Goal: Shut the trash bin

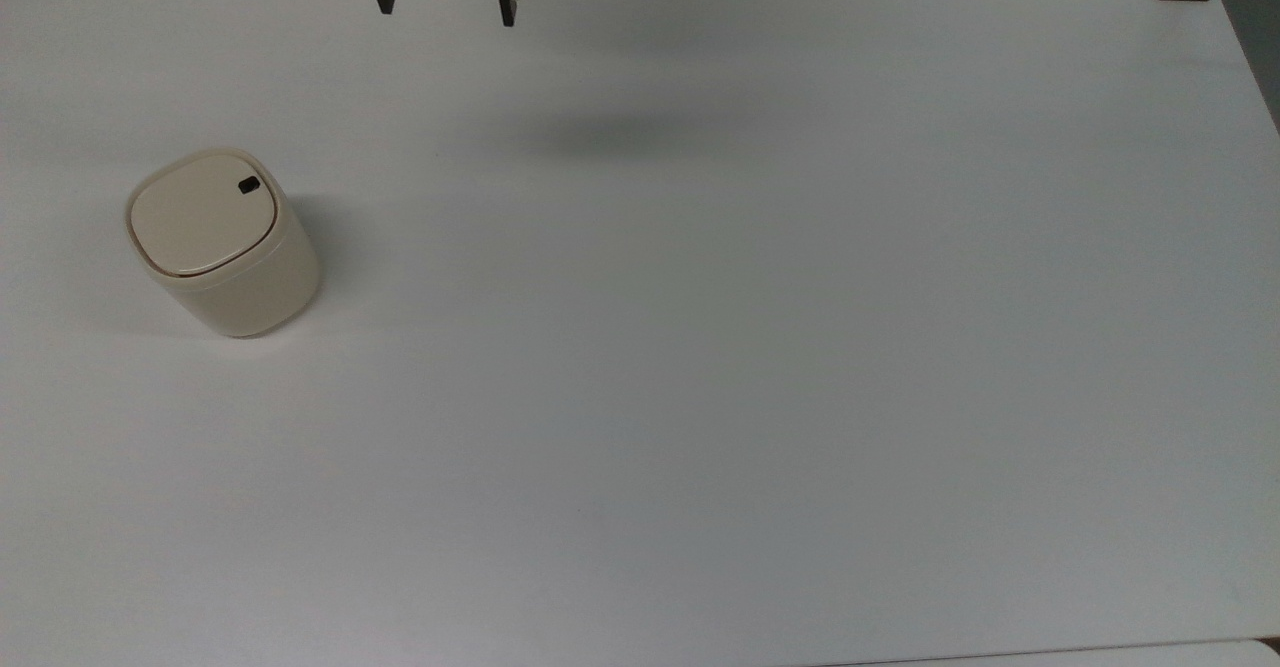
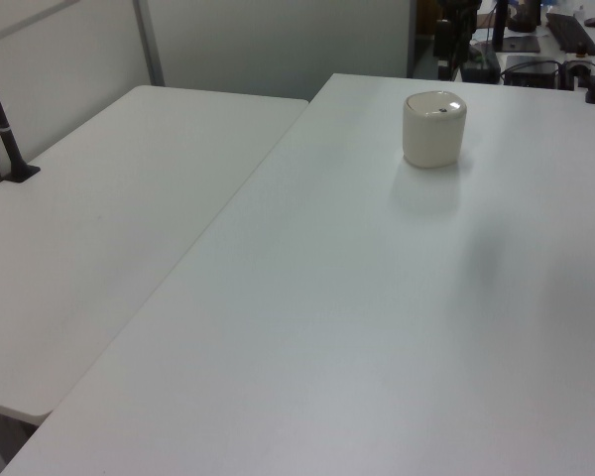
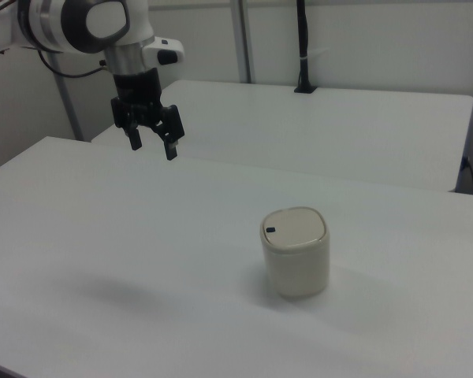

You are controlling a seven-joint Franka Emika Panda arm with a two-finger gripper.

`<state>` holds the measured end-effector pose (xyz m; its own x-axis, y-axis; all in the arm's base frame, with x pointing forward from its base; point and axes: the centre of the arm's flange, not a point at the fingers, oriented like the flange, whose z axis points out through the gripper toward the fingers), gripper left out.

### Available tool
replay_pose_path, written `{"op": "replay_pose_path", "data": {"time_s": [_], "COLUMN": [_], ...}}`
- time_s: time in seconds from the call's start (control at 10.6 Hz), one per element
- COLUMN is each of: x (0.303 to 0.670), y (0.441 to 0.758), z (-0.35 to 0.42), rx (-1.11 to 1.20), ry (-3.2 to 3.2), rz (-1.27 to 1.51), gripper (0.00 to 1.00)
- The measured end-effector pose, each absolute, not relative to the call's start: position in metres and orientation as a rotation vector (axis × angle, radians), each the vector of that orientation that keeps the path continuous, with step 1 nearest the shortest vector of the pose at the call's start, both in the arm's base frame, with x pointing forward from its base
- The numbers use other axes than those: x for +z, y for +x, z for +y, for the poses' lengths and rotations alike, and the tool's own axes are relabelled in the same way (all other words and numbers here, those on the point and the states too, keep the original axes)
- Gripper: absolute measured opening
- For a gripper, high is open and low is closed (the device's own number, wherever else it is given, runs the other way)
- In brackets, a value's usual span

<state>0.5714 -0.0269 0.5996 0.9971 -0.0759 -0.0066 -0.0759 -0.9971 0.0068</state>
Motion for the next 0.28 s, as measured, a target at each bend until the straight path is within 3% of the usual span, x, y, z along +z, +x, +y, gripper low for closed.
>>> {"op": "replay_pose_path", "data": {"time_s": [0.28], "x": [0.5964], "y": [0.5715], "z": [-0.0247], "rx": [-0.021], "ry": [3.133], "rz": [-0.1], "gripper": [1.0]}}
